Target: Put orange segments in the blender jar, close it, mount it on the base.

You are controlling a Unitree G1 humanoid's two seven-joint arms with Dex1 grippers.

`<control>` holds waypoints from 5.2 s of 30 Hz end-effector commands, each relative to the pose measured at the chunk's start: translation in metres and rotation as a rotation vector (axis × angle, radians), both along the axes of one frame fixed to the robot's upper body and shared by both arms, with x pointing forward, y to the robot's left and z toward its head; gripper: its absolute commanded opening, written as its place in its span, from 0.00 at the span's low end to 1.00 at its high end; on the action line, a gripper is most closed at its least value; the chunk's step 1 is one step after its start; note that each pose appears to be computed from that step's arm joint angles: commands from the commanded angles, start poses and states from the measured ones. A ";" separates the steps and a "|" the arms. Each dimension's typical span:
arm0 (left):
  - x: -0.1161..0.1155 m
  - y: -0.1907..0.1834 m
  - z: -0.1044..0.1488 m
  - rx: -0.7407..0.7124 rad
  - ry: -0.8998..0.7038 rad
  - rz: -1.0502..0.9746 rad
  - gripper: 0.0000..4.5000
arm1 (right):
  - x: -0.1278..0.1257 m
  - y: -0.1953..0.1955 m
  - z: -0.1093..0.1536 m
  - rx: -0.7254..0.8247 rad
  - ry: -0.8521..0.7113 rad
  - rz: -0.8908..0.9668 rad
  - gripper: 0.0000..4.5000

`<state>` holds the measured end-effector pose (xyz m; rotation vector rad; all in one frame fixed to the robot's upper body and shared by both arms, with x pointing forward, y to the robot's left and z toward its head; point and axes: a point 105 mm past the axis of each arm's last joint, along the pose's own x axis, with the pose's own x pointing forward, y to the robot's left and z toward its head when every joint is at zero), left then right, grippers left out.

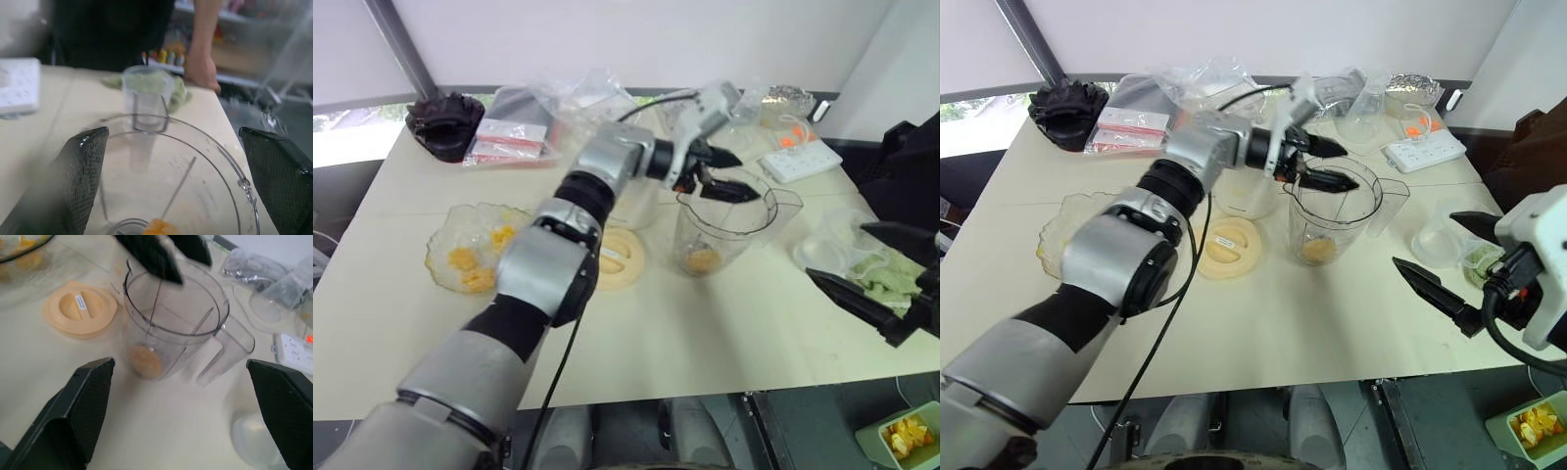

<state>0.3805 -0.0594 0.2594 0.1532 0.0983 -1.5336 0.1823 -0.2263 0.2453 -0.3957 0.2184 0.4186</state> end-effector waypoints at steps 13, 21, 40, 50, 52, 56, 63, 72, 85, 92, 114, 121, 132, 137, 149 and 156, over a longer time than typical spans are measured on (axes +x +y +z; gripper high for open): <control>-0.016 0.111 -0.024 -0.049 -0.125 0.280 0.98 | 0.011 -0.125 -0.042 0.097 -0.067 -0.514 1.00; -0.041 0.123 -0.073 0.036 -0.111 0.335 0.98 | 0.042 -0.169 -0.084 0.264 -0.023 -0.670 1.00; -0.050 0.115 -0.096 0.069 -0.111 0.384 0.98 | 0.094 -0.198 -0.126 0.305 -0.042 -0.790 1.00; -0.047 0.112 -0.096 0.078 -0.133 0.397 0.98 | 0.112 -0.198 -0.135 0.326 -0.065 -0.815 1.00; -0.047 0.113 -0.096 0.079 -0.134 0.398 0.98 | 0.115 -0.195 -0.136 0.338 -0.065 -0.809 1.00; -0.046 0.114 -0.095 0.082 -0.137 0.401 0.98 | 0.121 -0.192 -0.138 0.343 -0.073 -0.811 1.00; -0.046 0.113 -0.094 0.084 -0.145 0.401 0.98 | 0.127 -0.194 -0.145 0.325 -0.088 -0.840 1.00; -0.047 0.111 -0.091 0.088 -0.159 0.393 0.99 | 0.131 -0.203 -0.146 0.317 -0.146 -0.904 0.94; -0.046 0.112 -0.089 0.092 -0.170 0.391 1.00 | 0.140 -0.195 -0.142 0.343 -0.204 -0.898 0.00; -0.043 0.121 -0.089 0.101 -0.169 0.414 1.00 | 0.144 -0.184 -0.139 0.462 -0.266 -0.901 0.00; -0.040 0.161 -0.103 0.100 -0.133 0.605 1.00 | 0.167 -0.118 -0.075 0.632 -0.532 -0.806 0.00; -0.045 0.155 -0.106 0.086 -0.126 0.599 1.00 | 0.167 -0.120 -0.020 0.571 -0.645 -0.728 0.00; -0.050 0.147 -0.103 -0.008 -0.120 0.578 1.00 | 0.168 -0.087 0.066 0.381 -0.674 -0.482 0.00; -0.047 0.146 -0.103 -0.010 -0.135 0.586 1.00 | 0.161 -0.072 0.094 0.254 -0.692 -0.389 0.00; -0.035 0.136 -0.098 -0.013 -0.184 0.574 1.00 | 0.147 -0.035 0.108 0.073 -0.663 -0.223 0.00; -0.033 0.133 -0.093 -0.034 -0.182 0.566 1.00 | 0.140 -0.021 0.107 -0.044 -0.649 -0.164 0.00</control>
